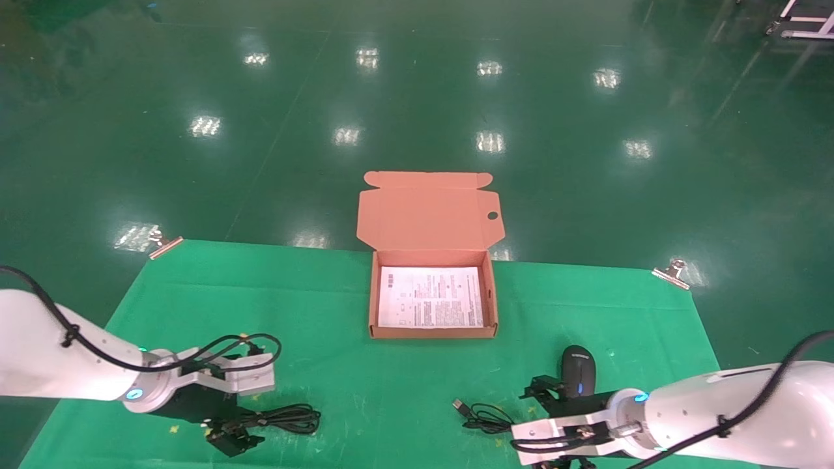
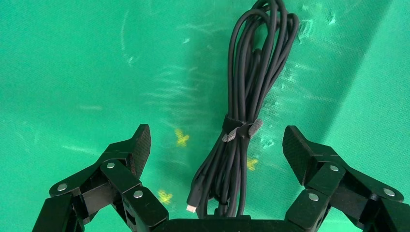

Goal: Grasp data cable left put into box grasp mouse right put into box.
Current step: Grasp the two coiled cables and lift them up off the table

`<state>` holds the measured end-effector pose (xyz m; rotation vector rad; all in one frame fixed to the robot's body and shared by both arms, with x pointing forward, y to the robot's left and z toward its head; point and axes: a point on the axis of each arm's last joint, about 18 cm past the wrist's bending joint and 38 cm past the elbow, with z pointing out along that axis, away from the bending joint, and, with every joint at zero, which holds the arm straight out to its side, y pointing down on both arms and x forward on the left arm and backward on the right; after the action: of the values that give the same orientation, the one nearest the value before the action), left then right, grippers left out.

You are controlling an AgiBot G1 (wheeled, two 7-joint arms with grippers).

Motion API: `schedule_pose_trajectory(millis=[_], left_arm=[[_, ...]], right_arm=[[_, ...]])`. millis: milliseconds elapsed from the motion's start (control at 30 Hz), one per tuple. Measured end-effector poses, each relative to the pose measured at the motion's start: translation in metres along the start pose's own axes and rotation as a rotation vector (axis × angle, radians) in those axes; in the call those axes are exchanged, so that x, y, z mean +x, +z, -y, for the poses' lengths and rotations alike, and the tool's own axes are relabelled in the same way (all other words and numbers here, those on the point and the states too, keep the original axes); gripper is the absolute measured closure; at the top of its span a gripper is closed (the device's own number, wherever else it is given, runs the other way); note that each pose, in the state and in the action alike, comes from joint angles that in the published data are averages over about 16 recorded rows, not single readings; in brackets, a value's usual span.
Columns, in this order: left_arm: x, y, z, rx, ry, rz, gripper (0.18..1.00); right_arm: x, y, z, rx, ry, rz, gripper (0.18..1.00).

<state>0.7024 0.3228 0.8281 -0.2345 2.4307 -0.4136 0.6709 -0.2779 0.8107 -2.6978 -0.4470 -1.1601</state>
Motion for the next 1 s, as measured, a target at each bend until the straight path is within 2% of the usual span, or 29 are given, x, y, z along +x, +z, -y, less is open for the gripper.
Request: schedule_pose_trajectory(millis=[467, 700, 1000], left_arm=[[-0.0013, -0.0003, -0.004, 0.001, -0.013, 0.002, 0.235], [-0.0012, -0.0004, -0.0027, 0.002, -0.01, 0.002, 0.319], [-0.0008, -0.0004, -0.0019, 0.002, -0.007, 0.001, 0.513]], right_arm=[[0.0012, 0.0041, 0.0005, -0.006, -0.002, -0.002, 0.23], [0.0012, 0.0032, 0.0005, -0.005, -0.002, -0.002, 0.325], [0.0013, 0.0026, 0.0005, -0.004, -0.002, -0.001, 0.521]])
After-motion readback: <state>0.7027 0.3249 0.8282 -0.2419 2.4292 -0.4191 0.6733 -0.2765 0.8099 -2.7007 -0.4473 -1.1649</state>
